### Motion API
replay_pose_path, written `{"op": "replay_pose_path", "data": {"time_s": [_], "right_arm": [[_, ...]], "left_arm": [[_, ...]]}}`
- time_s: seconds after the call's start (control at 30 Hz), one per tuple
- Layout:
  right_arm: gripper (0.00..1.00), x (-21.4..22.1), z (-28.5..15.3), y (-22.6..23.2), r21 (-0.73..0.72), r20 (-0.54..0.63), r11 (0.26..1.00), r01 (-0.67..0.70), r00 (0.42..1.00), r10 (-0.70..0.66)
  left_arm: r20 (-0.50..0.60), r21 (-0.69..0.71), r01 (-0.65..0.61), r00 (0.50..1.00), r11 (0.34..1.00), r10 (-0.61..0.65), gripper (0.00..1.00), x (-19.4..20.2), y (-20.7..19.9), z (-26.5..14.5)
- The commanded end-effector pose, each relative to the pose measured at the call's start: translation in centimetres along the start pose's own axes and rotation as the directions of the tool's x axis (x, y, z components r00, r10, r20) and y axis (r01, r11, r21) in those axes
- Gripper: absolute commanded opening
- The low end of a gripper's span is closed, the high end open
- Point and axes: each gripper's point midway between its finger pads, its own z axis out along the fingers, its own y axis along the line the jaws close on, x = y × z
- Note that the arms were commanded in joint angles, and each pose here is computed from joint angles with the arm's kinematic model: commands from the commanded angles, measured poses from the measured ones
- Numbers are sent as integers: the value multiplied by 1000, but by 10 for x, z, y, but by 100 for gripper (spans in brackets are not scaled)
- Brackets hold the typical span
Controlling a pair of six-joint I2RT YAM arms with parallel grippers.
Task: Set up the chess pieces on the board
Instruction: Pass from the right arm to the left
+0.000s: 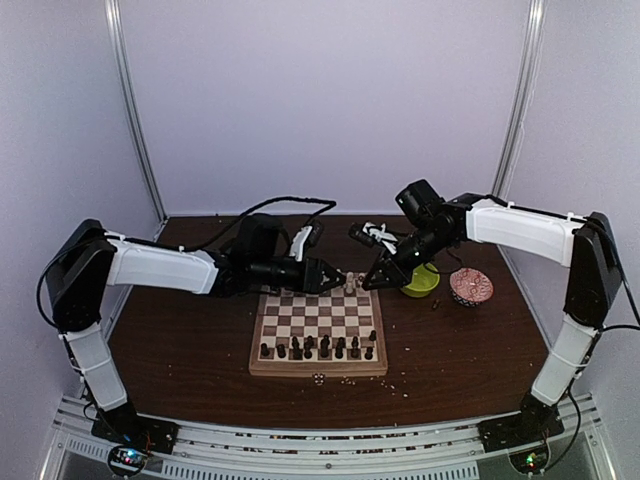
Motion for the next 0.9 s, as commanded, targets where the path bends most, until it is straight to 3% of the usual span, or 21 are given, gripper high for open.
{"op": "replay_pose_path", "data": {"time_s": [0.0, 0.57, 0.87], "right_arm": [[12, -17, 7, 10, -34, 25, 999, 38, 999, -37], [12, -21, 14, 16, -43, 16, 998, 41, 999, -40], [13, -24, 14, 17, -42, 23, 998, 47, 999, -47]], "left_arm": [[20, 120, 39, 999, 992, -42, 39, -18, -17, 7], [9, 237, 50, 999, 970, -54, 36, -16, -26, 14], [-20, 265, 63, 998, 962, -60, 23, -12, -27, 20]]}}
